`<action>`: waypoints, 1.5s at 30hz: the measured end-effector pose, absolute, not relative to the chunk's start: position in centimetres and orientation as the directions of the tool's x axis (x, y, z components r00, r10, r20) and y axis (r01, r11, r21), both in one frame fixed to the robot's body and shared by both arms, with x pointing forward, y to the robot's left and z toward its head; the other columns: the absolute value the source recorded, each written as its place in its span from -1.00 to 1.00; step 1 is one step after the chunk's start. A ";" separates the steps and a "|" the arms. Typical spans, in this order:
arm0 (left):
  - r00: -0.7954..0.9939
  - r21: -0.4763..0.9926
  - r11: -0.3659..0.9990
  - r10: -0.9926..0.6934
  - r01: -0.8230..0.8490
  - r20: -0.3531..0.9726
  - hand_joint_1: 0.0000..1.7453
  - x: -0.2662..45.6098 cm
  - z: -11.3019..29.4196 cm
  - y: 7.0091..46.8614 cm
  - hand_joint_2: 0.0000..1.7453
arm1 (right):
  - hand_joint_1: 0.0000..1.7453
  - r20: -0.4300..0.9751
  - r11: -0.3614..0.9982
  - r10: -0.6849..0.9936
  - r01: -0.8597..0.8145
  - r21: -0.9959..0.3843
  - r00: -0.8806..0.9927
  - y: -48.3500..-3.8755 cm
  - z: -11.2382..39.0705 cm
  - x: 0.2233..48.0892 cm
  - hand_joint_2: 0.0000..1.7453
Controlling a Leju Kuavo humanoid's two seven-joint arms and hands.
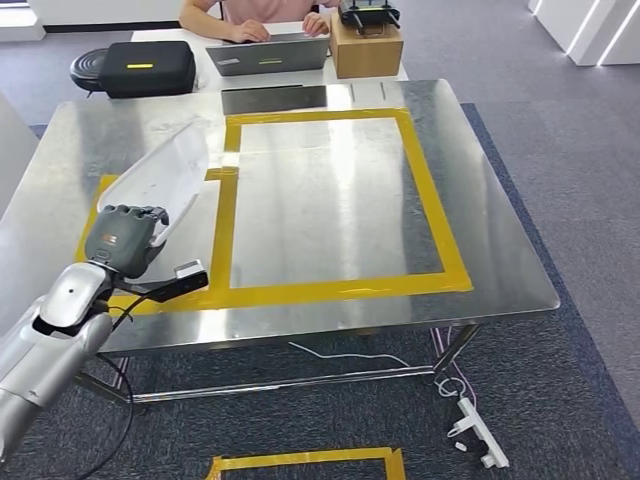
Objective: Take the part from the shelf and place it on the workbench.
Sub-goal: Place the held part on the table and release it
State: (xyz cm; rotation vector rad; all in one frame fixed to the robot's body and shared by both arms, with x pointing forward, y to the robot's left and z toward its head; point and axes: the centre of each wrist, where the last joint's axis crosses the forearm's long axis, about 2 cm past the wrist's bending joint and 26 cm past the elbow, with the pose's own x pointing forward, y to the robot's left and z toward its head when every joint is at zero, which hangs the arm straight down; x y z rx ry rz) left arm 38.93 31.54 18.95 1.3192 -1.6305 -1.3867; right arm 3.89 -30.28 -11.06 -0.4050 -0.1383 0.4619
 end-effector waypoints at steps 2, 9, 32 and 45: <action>-0.313 0.961 -0.057 -0.939 -0.271 -0.144 1.00 39.7 19.2 30.9 1.00 | -1.00 0.039 0.816 0.462 -0.408 -0.410 0.886 -30.3 -11.1 4.0 -1.00; -0.257 0.980 -0.167 -0.948 -0.109 -0.191 1.00 41.4 18.5 29.6 1.00 | -1.00 0.040 0.818 0.455 -0.400 -0.414 0.890 -30.5 -11.0 4.2 -1.00; -0.046 0.950 -0.294 -0.956 0.105 -0.291 -1.00 42.1 14.8 34.3 -1.00 | -1.00 0.039 0.823 0.437 -0.382 -0.421 0.898 -30.6 -11.1 3.6 -1.00; -0.089 0.962 -0.274 -0.958 -0.016 -0.274 -1.00 41.8 15.5 32.7 -1.00 | -1.00 0.047 0.828 0.431 -0.374 -0.418 0.901 -30.7 -11.1 3.5 -1.00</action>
